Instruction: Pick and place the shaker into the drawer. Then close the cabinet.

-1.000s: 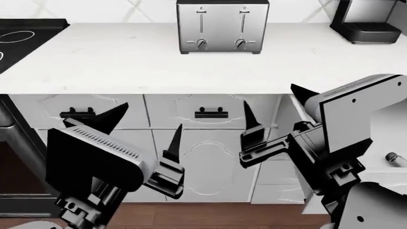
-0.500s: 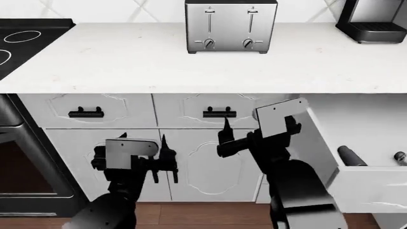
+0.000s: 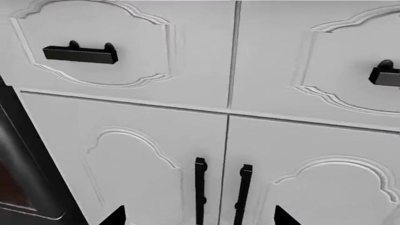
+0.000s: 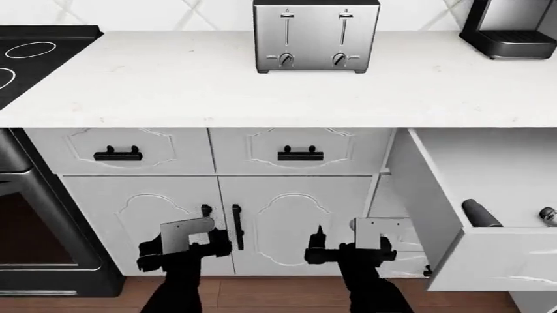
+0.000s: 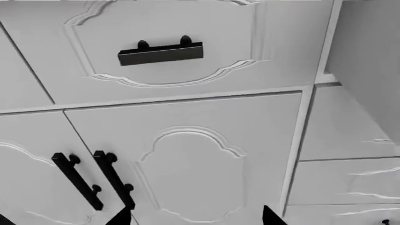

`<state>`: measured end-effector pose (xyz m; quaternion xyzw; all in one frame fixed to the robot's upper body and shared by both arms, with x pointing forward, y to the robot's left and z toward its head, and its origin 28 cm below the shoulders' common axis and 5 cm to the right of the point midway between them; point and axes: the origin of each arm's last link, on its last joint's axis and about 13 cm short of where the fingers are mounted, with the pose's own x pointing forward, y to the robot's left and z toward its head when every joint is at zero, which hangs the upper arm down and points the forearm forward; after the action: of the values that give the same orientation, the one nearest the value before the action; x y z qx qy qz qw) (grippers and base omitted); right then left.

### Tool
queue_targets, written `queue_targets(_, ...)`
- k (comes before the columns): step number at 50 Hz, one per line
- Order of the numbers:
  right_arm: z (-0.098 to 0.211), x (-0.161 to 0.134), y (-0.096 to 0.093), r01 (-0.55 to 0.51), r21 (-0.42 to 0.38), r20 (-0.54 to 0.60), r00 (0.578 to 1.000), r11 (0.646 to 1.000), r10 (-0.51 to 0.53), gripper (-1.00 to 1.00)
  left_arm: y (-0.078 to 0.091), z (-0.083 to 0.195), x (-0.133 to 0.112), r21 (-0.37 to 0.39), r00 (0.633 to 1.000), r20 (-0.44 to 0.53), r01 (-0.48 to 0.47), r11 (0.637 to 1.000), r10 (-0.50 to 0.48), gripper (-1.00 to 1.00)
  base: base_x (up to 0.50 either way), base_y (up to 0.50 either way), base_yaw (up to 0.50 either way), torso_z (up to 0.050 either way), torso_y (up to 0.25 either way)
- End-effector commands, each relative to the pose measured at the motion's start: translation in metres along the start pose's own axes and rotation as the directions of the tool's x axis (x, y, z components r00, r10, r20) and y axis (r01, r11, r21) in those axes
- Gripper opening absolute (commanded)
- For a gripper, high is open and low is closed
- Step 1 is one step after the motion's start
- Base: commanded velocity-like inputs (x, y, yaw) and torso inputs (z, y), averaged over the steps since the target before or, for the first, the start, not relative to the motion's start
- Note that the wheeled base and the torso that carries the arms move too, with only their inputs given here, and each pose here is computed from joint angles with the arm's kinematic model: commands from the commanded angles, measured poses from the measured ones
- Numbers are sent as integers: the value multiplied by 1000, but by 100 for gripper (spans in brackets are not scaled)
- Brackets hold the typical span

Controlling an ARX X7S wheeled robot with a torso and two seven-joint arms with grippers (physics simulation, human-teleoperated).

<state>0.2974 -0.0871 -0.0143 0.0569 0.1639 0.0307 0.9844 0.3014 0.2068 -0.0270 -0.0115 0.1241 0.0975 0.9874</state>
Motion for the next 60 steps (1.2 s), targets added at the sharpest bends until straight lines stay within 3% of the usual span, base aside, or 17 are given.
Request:
queue_targets(1,-26,-6,-10,58,16,-76,996,998,-56,100,2,-20,2,-71,988,-140,-80,994,70,100,0,0,0,0,0)
queue_targets(9,-26,-7,-13,67,40,-86,994,997,-63,100,2,-23,1,-2,982,-185,-35,999,34,100,0,0,0,0,0)
queue_targets(18,-27,-6,-11,46,1,-97,994,999,-45,100,4,-17,2,13,984,-175,-21,1000,23,100,0,0,0,0,0)
queue_targets(27,-24,-6,-11,29,14,-67,997,999,-28,100,1,-21,2,37,992,-125,21,999,-16,100,0,0,0,0,0)
queue_targets(38,-23,-6,-12,42,76,-58,998,996,-37,100,1,-20,-4,41,994,-107,25,999,-20,100,1,498,0,0,0)
queue_targets(46,-23,-8,-9,11,21,-58,998,1000,-10,100,0,-18,-7,32,993,-112,37,999,-34,100,0,500,0,0,0)
queue_targets(49,-23,-7,-11,27,62,-62,998,998,-23,100,-2,-18,-9,36,993,-111,48,998,-44,100,0,500,0,0,0)
queue_targets(56,-23,-8,-13,39,58,-63,997,998,-35,100,-5,-18,-10,73,993,-96,75,995,-68,100,0,500,0,0,0)
queue_targets(60,-23,-8,-14,40,65,-62,997,997,-36,100,-3,-18,-9,50,993,-100,65,997,-60,100,0,500,0,0,0)
